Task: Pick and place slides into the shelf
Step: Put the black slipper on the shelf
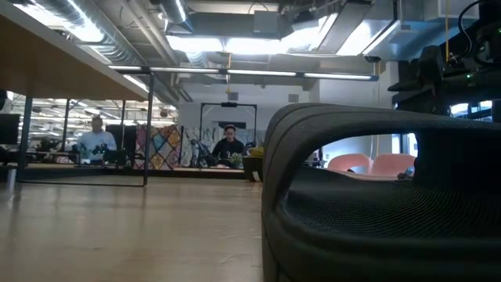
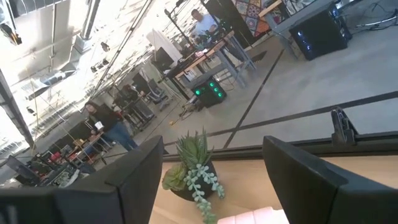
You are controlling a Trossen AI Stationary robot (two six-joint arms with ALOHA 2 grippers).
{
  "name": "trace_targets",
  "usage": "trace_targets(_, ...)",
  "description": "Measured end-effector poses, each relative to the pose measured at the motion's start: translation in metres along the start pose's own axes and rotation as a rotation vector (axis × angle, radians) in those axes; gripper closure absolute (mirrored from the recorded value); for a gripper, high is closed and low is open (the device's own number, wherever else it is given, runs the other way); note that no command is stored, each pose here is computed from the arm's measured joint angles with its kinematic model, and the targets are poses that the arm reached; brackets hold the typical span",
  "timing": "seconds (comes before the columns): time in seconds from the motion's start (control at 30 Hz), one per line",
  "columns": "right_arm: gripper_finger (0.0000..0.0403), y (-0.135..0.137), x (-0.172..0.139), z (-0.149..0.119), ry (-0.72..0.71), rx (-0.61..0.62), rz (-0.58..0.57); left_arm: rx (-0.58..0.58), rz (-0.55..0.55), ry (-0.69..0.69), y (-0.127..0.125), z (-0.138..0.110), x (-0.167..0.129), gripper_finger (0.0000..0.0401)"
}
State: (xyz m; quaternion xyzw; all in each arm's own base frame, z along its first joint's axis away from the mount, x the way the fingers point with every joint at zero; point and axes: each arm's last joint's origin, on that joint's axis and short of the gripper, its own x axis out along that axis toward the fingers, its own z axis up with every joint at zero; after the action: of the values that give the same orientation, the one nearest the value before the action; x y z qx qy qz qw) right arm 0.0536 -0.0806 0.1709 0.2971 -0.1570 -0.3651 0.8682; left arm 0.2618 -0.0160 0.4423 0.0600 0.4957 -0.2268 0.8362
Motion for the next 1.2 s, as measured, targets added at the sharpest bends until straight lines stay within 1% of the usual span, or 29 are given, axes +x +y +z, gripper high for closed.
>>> trace_targets(0.1,0.0128,0.000,0.000,0.000,0.000,0.000,0.000,0.033,0.051,0.018,0.001,-0.001,0.000,0.0399)
trace_targets(0.17,0.0128,0.000,0.000,0.000,0.000,0.000,0.000,0.049,0.062,0.023,0.002,-0.001,0.000,0.0399)
trace_targets(0.33,0.0128,0.000,0.000,0.000,0.000,0.000,0.000,0.071,0.034,0.020,-0.004,0.001,0.002,0.0399)
trace_targets(0.43,0.0128,0.000,0.000,0.000,0.000,0.002,0.001,0.070,0.002,0.038,-0.006,0.001,0.009,0.0399)
trace_targets(0.53,0.0128,0.000,0.000,0.000,0.000,0.000,0.000,0.064,-0.065,0.067,-0.010,0.000,0.022,0.0399)
trace_targets(0.67,0.0128,0.000,0.000,0.000,0.000,0.002,0.001,0.028,-0.236,0.116,-0.014,-0.006,0.045,0.0399)
trace_targets(0.87,0.0128,0.000,0.000,0.000,0.000,0.002,0.000,0.071,-0.422,0.147,-0.030,-0.017,0.063,0.0399)
trace_targets(0.9,0.0128,0.000,0.000,0.000,0.000,0.002,0.000,0.085,-0.446,0.155,-0.033,-0.019,0.066,0.0399)
trace_targets(1.0,0.0128,0.000,0.000,0.000,0.000,0.004,0.000,0.124,-0.471,0.198,-0.043,-0.024,0.076,0.0399)
trace_targets(1.13,0.0128,0.000,0.000,0.000,0.001,0.005,0.001,0.076,-0.530,0.272,-0.054,-0.032,0.092,0.0399)
trace_targets(1.2,0.0128,0.000,0.000,0.000,0.003,0.005,0.004,0.073,-0.562,0.302,-0.060,-0.036,0.099,0.0399)
